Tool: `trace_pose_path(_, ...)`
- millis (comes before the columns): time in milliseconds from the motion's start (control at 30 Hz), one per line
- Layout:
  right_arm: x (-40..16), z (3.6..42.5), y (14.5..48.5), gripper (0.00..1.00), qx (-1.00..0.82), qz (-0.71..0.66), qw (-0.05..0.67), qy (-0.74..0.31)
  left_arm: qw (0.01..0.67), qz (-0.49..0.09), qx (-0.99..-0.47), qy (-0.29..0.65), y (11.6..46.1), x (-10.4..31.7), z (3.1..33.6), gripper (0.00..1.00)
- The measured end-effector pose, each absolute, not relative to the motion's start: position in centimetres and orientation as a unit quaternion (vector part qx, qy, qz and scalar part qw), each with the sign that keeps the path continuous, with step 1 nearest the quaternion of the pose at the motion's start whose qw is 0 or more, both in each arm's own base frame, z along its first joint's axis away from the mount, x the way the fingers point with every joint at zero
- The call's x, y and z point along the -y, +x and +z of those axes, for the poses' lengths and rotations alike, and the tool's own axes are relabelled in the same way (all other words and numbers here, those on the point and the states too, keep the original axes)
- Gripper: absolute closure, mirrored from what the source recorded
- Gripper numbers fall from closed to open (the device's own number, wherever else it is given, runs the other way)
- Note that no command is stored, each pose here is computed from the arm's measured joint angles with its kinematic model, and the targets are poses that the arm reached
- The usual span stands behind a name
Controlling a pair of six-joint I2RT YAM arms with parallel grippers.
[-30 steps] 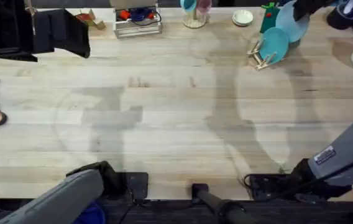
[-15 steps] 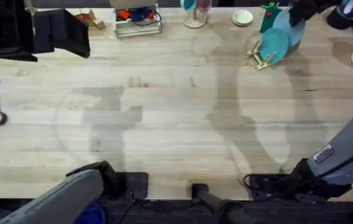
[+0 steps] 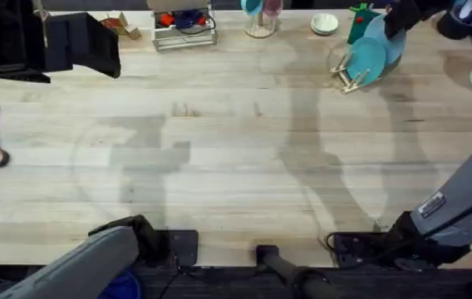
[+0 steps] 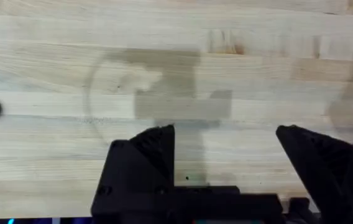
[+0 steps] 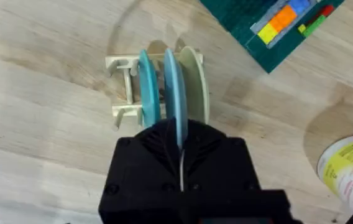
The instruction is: Pick up the plates from the table one by one and place each into a slot on the dish rack.
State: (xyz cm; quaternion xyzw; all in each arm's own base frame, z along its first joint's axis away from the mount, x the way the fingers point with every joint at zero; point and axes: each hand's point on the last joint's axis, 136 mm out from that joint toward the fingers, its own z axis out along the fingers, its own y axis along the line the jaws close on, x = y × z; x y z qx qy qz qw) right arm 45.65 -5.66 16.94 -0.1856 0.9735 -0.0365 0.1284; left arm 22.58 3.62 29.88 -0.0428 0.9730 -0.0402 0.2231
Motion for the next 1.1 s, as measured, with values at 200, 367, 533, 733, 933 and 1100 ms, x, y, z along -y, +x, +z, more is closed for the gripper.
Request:
trace_pose_path(200, 5.7, 16.9, 45.6, 0.970, -0.973, -0.038, 0.128, -0.187, 0.223, -0.040, -0.973, -0.043, 22.6, -3.6, 29.9, 0.007)
trace_pose_path(367, 5.7, 16.9, 45.6, 0.970, -0.973, -0.038, 0.128, -0.187, 0.223, -0.040, -0.973, -0.043, 22.6, -3.6, 29.9, 0.007)
trace_pose_path(533, 5.7, 16.9, 45.6, 0.970, -0.973, -0.038, 0.128, -0.187, 0.223, -0.040, -0.973, -0.043, 22.6, -3.6, 29.9, 0.007)
trace_pose_path(733, 5.7, 16.1, 45.8, 0.970, -0.974, -0.036, 0.120, -0.187, 0.223, -0.040, -0.973, -0.043, 22.6, -3.6, 29.9, 0.007)
trace_pose_path(933, 5.7, 14.4, 45.9, 0.970, -0.977, -0.029, 0.100, -0.188, 0.223, -0.040, -0.973, -0.043, 22.6, -3.6, 29.9, 0.007)
trace_pose_path(1100, 5.6, 14.2, 45.8, 0.970, -0.977, -0.028, 0.097, -0.189, 0.223, -0.040, -0.973, -0.043, 22.6, -3.6, 29.9, 0.007)
